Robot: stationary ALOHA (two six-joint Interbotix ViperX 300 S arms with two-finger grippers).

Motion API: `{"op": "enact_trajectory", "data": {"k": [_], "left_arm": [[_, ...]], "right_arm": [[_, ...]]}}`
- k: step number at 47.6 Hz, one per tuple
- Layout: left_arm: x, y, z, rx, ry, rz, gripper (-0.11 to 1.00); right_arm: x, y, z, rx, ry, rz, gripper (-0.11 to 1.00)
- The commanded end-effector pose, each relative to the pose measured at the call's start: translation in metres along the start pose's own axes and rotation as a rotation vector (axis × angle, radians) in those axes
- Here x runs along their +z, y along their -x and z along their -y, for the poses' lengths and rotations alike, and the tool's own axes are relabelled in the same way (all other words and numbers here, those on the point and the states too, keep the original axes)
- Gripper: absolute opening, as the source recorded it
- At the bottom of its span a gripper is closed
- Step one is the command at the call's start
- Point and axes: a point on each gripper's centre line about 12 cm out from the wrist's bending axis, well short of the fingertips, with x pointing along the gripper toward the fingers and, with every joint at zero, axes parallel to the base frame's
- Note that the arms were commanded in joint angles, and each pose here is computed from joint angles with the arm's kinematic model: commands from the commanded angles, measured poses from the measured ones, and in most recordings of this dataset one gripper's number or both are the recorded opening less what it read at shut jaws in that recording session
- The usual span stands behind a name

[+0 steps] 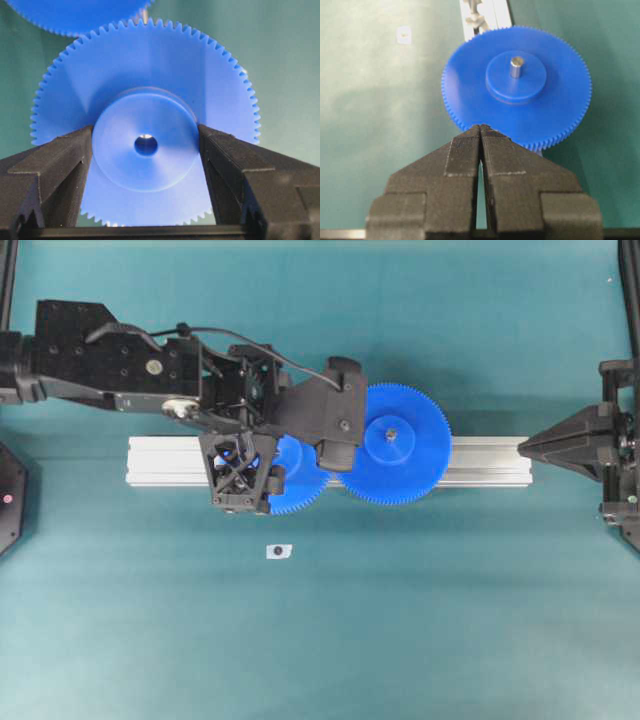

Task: Insert the small gear onto the shaft.
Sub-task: 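Align the held gear's bore above the left shaft, meshing with large gear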

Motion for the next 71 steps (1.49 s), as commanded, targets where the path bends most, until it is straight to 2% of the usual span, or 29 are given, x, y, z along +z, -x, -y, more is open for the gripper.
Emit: {"op": "enact_trajectory", "data": {"k": [1, 25, 52, 71], "left_arm": [[0.004, 0.016, -0.003, 0.015, 0.001, 0.067, 0.69], [-0.009, -0.009, -0.001, 0.013, -0.001, 0.054, 0.69], [-0.006, -0.023, -0.008, 0.019, -0.012, 0.053, 0.69], [-0.013, -0.042, -0.015, 0.019, 0.002, 0.013, 0.69]], "right_arm": [[0.005, 0.0, 0.0, 0.001, -0.012, 0.014, 0.05], [0.005, 0.0, 0.0, 0.001, -0.014, 0.014, 0.05], [0.005, 0.0, 0.0, 0.001, -0.015, 0.012, 0.05], [0.004, 0.0, 0.0, 0.001, -0.017, 0.011, 0.05]]}}
